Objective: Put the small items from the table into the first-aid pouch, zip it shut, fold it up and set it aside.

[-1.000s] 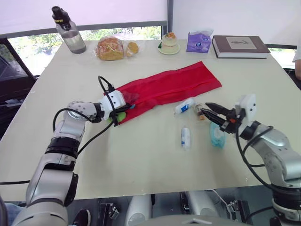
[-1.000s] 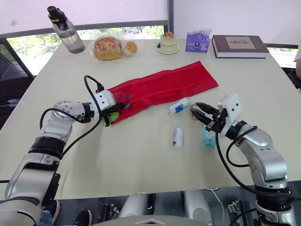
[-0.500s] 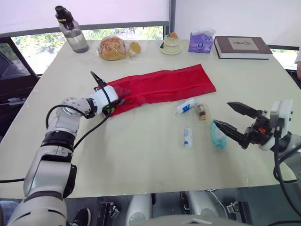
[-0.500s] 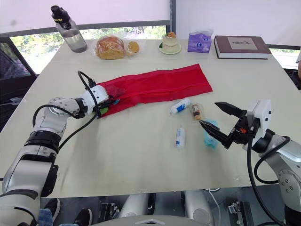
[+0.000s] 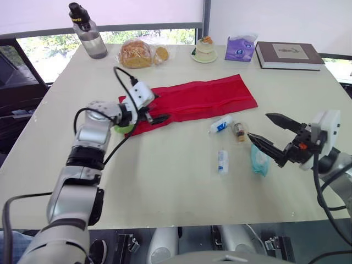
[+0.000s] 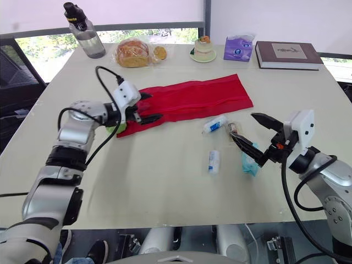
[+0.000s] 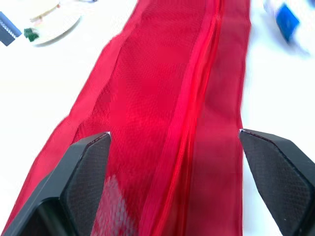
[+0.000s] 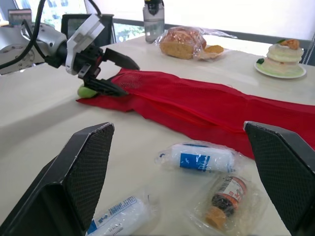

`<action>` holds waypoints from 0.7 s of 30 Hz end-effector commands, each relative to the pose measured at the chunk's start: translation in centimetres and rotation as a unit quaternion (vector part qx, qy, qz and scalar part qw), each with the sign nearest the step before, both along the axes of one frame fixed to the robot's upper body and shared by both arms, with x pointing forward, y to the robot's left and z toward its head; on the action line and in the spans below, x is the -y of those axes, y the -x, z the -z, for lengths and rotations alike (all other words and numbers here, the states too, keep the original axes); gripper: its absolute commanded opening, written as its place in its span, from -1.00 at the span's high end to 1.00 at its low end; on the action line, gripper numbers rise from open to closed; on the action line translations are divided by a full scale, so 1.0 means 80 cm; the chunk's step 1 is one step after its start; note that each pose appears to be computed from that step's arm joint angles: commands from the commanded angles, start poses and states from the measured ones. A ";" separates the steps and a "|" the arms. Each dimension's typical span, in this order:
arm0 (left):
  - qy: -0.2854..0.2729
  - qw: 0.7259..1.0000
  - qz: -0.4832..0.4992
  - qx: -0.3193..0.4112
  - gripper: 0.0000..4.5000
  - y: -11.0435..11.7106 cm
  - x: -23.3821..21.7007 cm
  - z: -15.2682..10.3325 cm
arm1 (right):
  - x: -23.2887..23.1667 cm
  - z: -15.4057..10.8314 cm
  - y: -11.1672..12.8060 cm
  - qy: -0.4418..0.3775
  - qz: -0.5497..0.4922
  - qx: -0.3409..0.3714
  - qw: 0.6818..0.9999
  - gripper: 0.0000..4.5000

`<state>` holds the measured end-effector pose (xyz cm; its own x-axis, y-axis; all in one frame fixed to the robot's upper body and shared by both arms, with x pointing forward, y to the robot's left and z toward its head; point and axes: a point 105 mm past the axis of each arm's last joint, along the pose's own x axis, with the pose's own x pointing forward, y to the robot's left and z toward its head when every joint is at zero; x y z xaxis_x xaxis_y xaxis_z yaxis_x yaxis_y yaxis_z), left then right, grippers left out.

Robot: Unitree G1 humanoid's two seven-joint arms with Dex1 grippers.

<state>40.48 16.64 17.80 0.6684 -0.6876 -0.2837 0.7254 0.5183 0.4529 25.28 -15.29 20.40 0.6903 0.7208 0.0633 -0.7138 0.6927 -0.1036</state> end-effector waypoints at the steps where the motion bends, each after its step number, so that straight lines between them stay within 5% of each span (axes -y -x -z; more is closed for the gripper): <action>1: -0.010 1.000 -0.004 0.023 -0.97 -0.011 0.016 -0.014 | -0.013 -0.016 0.005 0.004 -0.010 0.022 1.000 -1.00; 6: -0.104 0.994 -0.008 0.018 -0.97 -0.039 0.043 0.022 | -0.017 -0.023 0.004 -0.002 -0.012 0.018 1.000 -1.00; 19: -0.128 0.988 -0.062 0.060 -0.97 -0.072 0.074 0.023 | -0.015 -0.032 0.008 -0.010 0.014 0.025 1.000 -1.00; 21: -0.128 0.988 -0.062 0.065 -0.74 -0.073 0.078 0.021 | -0.015 -0.032 0.008 -0.010 0.016 0.025 1.000 -1.00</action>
